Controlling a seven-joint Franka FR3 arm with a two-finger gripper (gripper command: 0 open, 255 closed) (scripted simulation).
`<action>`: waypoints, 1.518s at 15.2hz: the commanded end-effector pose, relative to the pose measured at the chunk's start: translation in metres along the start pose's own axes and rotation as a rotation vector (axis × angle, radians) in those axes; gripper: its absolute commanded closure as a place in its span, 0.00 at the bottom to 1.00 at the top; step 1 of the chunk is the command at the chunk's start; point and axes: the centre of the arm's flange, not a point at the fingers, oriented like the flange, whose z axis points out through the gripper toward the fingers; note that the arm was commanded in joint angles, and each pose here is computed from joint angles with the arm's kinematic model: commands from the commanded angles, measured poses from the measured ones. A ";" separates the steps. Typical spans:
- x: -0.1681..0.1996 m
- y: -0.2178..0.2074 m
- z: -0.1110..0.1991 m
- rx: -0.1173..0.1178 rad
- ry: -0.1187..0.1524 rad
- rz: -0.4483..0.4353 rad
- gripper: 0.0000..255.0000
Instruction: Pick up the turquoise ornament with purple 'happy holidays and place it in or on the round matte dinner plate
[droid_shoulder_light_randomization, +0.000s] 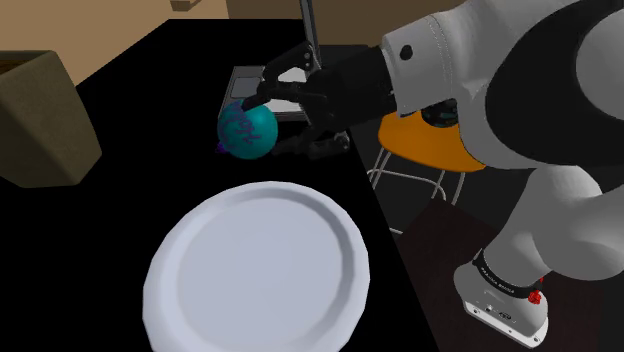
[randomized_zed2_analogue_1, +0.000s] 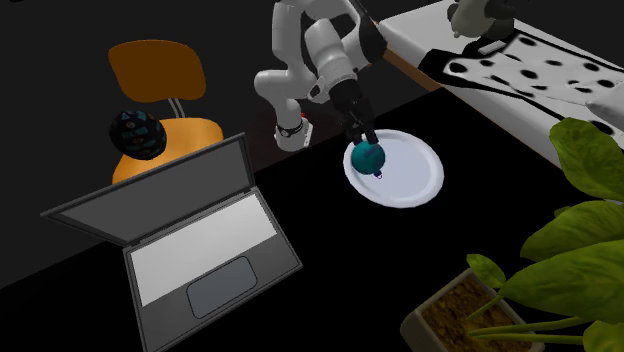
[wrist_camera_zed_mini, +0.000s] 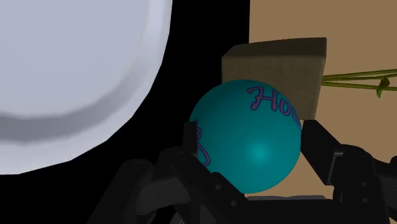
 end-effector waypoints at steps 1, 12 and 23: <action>-0.026 0.001 -0.007 0.000 0.002 0.003 1.00; -0.115 0.026 -0.019 0.000 0.002 0.003 1.00; -0.114 0.078 0.005 0.000 0.002 0.003 1.00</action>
